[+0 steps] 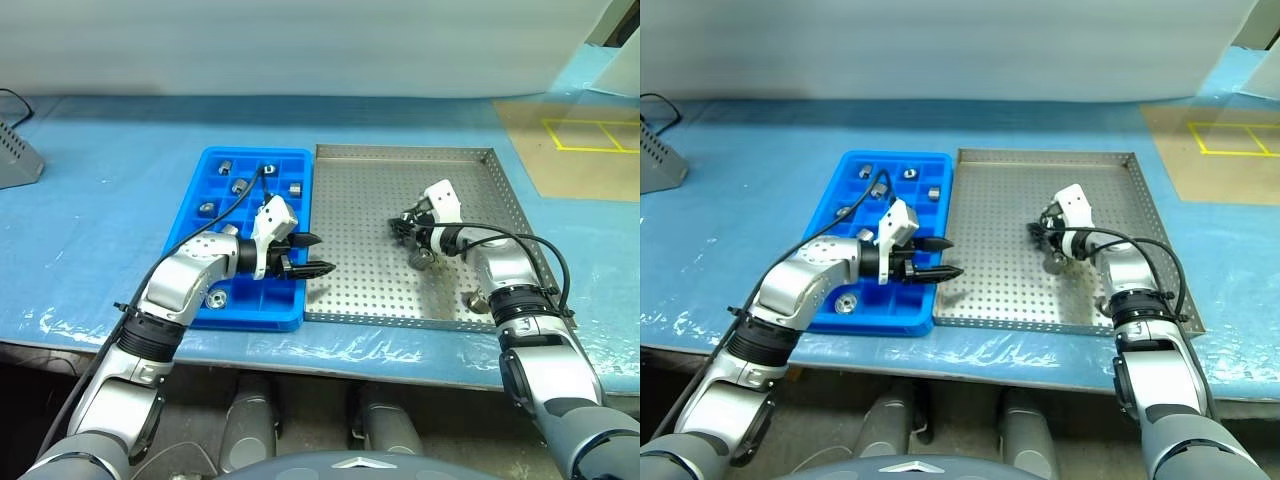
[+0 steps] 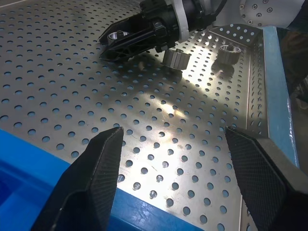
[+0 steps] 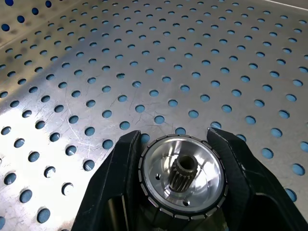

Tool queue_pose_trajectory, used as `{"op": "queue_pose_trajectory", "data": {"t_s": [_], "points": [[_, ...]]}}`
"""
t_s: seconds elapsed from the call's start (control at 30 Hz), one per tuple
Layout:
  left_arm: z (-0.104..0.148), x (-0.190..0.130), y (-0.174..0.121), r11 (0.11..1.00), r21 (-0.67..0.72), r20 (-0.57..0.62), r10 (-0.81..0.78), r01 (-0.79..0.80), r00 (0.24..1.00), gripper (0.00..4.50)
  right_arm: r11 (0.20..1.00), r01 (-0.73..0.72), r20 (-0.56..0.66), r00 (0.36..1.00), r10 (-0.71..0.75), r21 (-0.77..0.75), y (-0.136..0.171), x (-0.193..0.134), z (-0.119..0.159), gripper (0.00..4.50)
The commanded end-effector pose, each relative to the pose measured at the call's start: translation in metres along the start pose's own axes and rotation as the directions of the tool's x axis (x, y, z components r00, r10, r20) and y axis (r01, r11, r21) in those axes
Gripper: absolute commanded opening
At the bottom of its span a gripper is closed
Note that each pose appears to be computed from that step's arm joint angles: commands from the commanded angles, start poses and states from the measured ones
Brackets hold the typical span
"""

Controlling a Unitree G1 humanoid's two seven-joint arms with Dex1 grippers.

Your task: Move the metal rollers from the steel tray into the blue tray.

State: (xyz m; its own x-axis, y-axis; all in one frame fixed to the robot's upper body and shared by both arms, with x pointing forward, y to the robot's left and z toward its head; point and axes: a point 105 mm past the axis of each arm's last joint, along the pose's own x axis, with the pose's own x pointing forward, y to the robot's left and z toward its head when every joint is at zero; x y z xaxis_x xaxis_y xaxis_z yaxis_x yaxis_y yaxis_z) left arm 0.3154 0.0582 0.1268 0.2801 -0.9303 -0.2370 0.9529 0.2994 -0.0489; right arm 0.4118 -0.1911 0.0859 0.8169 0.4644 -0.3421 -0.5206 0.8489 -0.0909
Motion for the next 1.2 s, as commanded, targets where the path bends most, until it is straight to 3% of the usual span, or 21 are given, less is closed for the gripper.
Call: {"op": "queue_pose_trajectory", "data": {"t_s": [0.03, 0.27, 0.57, 0.8, 0.93, 1.07, 1.2], "points": [[0.012, 0.000, -0.004, 0.999, 0.038, 0.022, -0.015, 0.014, 1.000, 3.55, 0.999, -0.032, 0.127, 0.991, 0.033, -0.013, 0.007, -0.002, 0.037, 1.74], [0.011, 0.001, -0.003, 0.999, 0.036, 0.023, -0.014, 0.013, 1.000, 3.55, 0.997, -0.073, 0.298, 0.952, 0.064, 0.019, 0.017, -0.008, 0.078, 1.74], [0.008, -0.001, -0.003, 0.999, 0.032, 0.020, -0.007, 0.006, 1.000, 3.55, 0.995, -0.066, 0.391, 0.920, 0.031, 0.077, 0.011, -0.015, 0.097, 1.74], [0.008, -0.001, 0.001, 0.999, 0.034, 0.021, 0.011, -0.011, 1.000, 3.55, 0.993, -0.101, 0.390, 0.918, 0.067, 0.066, 0.023, -0.014, 0.095, 1.74], [0.008, -0.001, 0.000, 0.999, 0.036, 0.015, 0.005, -0.005, 1.000, 3.55, 1.000, -0.014, 0.272, 0.962, 0.021, -0.027, 0.014, -0.008, 0.071, 1.74], [0.008, -0.001, 0.001, 0.999, 0.041, 0.016, 0.012, -0.012, 1.000, 3.55, 0.993, -0.074, 0.422, 0.906, 0.028, 0.092, 0.017, -0.018, 0.105, 1.74], [0.014, 0.005, 0.012, 0.997, 0.030, 0.055, 0.064, -0.066, 0.996, 3.55, 0.995, -0.067, 0.394, 0.919, 0.032, 0.075, 0.023, -0.014, 0.099, 1.74]]}}
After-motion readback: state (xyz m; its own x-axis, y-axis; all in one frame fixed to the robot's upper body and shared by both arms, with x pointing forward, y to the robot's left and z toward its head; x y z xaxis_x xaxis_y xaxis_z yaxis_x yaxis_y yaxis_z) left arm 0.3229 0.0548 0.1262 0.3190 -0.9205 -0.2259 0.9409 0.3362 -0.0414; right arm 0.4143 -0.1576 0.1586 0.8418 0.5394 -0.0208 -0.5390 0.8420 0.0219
